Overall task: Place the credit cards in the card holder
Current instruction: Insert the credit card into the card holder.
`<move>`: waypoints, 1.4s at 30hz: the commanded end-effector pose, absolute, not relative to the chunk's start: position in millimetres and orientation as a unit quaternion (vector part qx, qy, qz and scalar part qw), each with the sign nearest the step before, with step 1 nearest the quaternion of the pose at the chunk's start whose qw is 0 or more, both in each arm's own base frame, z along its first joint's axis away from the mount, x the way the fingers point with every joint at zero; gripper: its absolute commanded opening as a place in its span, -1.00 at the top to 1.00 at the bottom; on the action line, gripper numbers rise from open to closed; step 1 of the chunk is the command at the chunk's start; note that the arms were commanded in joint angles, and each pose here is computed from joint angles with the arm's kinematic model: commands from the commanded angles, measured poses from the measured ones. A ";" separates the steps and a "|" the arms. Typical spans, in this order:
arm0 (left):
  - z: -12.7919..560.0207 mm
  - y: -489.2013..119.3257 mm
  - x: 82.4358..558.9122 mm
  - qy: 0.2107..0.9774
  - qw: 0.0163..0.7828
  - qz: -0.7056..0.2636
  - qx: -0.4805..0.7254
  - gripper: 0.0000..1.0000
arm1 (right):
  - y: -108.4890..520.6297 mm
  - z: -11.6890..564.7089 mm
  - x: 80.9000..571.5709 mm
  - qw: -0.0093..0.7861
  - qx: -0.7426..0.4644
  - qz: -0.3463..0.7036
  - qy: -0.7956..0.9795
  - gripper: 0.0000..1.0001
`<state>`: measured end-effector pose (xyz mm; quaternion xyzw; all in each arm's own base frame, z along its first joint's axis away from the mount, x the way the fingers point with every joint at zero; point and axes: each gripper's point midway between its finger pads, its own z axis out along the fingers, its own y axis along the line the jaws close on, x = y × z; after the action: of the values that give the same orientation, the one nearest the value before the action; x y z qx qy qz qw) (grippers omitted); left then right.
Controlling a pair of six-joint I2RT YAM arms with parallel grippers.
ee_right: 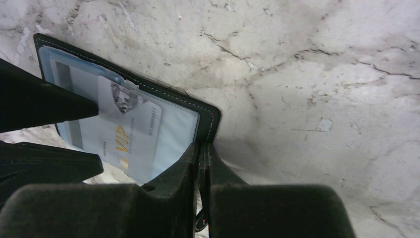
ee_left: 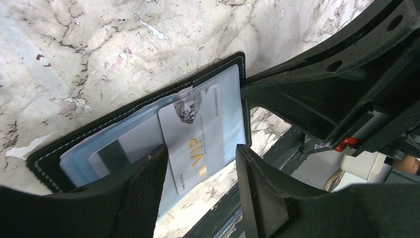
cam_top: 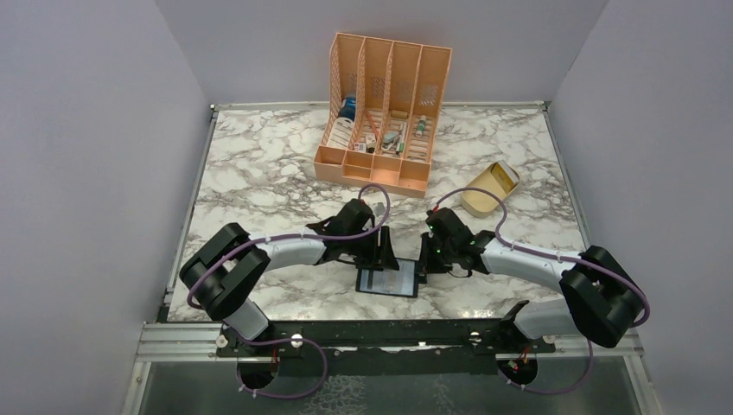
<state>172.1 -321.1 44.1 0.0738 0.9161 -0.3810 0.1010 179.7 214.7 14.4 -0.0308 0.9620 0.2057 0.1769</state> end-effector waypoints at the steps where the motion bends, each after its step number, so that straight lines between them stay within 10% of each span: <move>1: 38.9 -325.6 168.3 0.915 0.093 -0.386 0.074 -0.10 | 207.6 -7.3 170.7 0.161 -0.029 0.190 0.968 0.89; 24: 45.1 -349.2 160.1 0.903 0.088 -0.412 0.081 -0.08 | 206.6 -10.1 169.7 0.160 -0.026 0.189 0.969 0.89; 42: 69.4 -311.5 187.5 0.916 0.153 -0.367 0.048 -0.17 | 214.0 54.3 187.5 0.210 -0.018 0.209 0.955 0.49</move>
<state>173.7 -322.1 59.4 0.0577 0.9158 -0.3760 0.1287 178.1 209.5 30.0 -0.0240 0.9618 0.2003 0.1851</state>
